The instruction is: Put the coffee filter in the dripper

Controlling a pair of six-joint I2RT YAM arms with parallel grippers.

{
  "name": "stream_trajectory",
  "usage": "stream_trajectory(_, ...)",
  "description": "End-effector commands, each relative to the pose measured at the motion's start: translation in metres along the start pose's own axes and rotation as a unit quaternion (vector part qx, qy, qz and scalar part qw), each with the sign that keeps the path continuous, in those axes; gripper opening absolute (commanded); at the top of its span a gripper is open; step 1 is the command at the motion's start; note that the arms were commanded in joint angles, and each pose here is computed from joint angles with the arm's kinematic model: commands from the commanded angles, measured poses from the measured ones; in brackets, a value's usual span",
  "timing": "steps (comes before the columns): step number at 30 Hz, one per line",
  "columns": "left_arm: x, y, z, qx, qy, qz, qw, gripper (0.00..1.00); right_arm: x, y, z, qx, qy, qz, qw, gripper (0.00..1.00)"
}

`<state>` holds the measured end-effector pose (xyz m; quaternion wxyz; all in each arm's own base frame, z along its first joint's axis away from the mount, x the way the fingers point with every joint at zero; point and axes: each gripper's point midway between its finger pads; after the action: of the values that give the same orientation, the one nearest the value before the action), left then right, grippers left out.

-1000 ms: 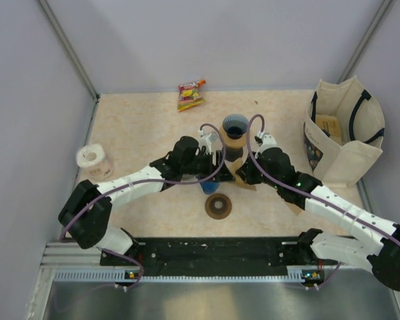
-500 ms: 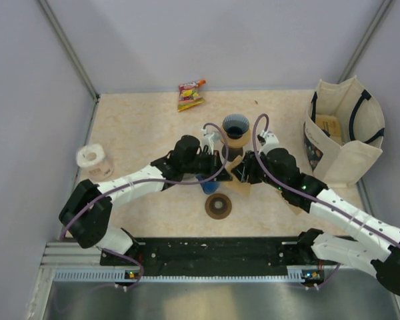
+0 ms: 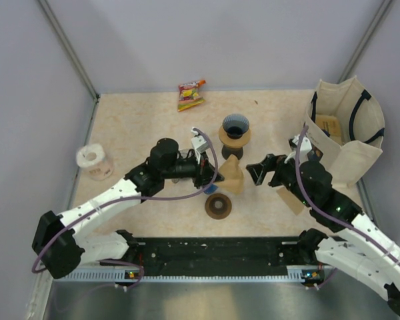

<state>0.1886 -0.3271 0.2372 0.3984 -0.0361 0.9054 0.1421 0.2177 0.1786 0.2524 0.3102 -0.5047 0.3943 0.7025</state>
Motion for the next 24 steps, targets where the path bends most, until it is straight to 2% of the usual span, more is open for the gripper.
stream_trajectory(1,0.004,0.008,-0.006,0.021,-0.088,0.010,0.996,0.00,0.006,0.010,-0.006,0.004,0.033,0.004,0.999,0.93)
stream_trajectory(5,0.005,0.011,-0.010,0.028,-0.098,0.026,0.994,0.00,0.015,0.011,0.003,-0.030,0.050,0.014,0.998,0.93)
stream_trajectory(10,-0.001,0.010,-0.013,0.027,-0.096,0.020,0.995,0.00,0.032,0.006,0.017,-0.076,0.070,0.042,0.994,0.92)
stream_trajectory(19,-0.004,0.019,-0.025,0.041,-0.112,0.011,0.993,0.00,0.061,-0.008,0.001,-0.032,0.076,0.096,0.992,0.92)
stream_trajectory(24,-0.006,0.021,-0.023,0.030,-0.113,0.003,0.993,0.00,0.057,-0.005,0.016,-0.075,0.077,0.088,0.990,0.92)
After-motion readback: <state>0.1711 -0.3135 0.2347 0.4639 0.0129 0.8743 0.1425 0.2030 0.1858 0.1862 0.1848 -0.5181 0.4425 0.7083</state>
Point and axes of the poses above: each gripper's point midway between its finger pads, its own y axis back along the fingers, its own z axis along the line the jaws close on, x = y × z, and after that the axes turned 15 degrees about y, right-handed
